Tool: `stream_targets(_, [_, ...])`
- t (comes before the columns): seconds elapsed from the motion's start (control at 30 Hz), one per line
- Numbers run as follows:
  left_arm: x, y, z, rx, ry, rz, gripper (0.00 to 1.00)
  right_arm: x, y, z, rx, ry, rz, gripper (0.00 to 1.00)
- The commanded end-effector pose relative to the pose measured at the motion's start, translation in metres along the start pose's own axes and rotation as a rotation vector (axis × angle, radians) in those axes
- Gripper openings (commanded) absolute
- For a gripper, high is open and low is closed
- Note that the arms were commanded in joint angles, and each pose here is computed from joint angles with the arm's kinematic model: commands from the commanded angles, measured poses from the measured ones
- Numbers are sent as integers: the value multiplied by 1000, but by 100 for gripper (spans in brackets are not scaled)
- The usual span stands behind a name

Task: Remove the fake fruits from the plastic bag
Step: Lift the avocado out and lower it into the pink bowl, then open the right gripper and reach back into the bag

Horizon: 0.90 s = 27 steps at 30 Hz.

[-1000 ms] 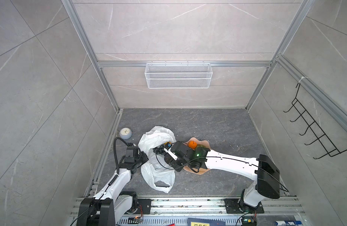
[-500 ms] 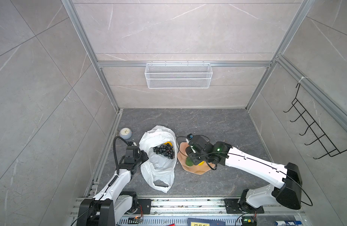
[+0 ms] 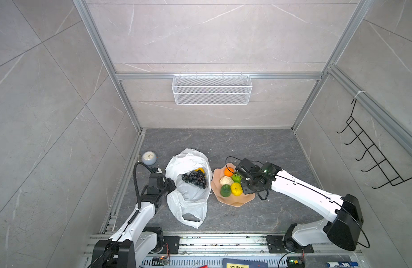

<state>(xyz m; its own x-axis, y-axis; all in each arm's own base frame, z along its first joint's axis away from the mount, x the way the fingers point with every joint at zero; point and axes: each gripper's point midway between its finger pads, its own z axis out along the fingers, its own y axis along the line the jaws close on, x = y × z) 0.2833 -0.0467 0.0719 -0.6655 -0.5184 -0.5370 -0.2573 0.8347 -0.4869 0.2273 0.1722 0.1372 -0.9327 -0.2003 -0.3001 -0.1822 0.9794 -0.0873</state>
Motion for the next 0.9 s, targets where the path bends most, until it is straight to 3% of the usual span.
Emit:
stream_targets(0.0, [-2,-4,-3,25,-10,19,26,13,-10,7,50,70,38,34])
stream_targets(0.63, [-3,-3,-4,23,-24,22,26,11,-13,46,145,139,76,35])
stream_targets(0.87, [-4,-2,-5,18,-27,23,26,12,-11,59,164,160,58,42])
